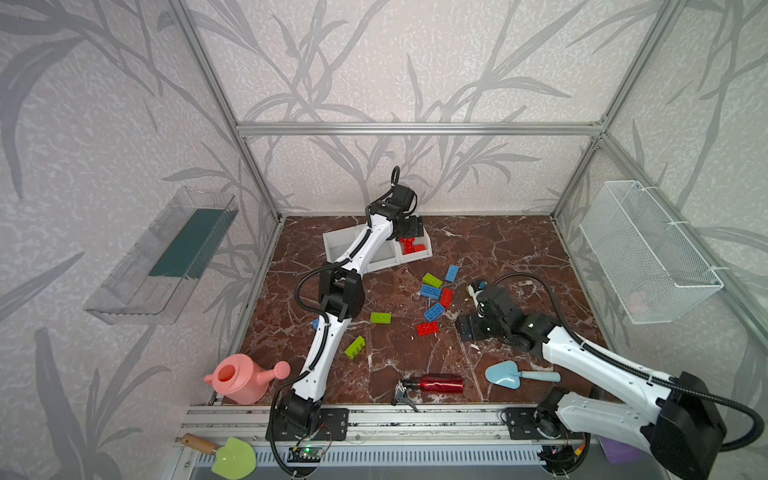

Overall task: Sort the legos into containers by color
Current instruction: 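Grasp a red 2x4 brick with the right gripper while the left gripper withdraws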

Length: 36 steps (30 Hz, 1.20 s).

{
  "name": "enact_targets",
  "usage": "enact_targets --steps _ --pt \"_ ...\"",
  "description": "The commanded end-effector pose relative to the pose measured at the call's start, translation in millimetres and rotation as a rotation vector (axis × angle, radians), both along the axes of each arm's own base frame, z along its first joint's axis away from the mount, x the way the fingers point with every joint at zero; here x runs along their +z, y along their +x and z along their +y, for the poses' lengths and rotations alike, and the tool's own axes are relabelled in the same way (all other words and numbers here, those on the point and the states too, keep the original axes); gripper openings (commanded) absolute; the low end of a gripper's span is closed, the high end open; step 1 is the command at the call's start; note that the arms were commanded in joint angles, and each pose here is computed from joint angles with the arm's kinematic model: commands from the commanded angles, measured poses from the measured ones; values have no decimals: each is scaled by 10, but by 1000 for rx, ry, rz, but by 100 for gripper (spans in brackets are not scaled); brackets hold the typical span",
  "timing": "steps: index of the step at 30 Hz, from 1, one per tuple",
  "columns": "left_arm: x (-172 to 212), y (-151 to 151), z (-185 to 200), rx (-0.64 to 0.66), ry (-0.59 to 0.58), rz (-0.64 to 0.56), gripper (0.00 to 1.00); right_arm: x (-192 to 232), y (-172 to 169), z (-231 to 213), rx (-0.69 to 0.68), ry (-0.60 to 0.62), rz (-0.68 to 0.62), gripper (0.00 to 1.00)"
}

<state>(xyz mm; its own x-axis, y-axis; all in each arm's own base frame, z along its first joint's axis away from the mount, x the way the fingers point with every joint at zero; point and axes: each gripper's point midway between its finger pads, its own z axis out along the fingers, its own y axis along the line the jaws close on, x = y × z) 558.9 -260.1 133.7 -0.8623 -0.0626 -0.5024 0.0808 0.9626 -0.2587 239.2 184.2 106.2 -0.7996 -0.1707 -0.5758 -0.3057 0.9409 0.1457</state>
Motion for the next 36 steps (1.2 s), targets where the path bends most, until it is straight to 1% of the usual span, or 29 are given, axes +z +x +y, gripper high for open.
enact_targets --steps 1,5,7,11,16,19,25,30,36 --pt "793 -197 70 -10 -38 -89 90 83 7 160 -5 -5 -12 99" --pt "1126 -439 182 8 -69 -135 90 49 -53 384 34 -20 3 100" --pt "1336 -603 267 22 -100 -183 90 21 -85 505 53 -27 21 100" --pt "1495 -1000 553 83 -103 -226 90 -48 -138 720 75 -37 56 99" --pt "1419 -1554 977 177 -70 -240 90 -190 -159 949 76 -56 102 99" --pt "1393 -1843 1156 196 -56 -250 90 -281 -130 1026 60 -73 121 99" --pt "1310 -2326 1409 207 -52 -274 91 -464 -25 1147 48 -118 142 99" --pt "1151 -2613 1610 222 -5 -267 91 -650 7 1132 33 -201 178 100" --pt "902 -2799 1735 230 35 -230 91 -759 58 1104 24 -265 188 98"
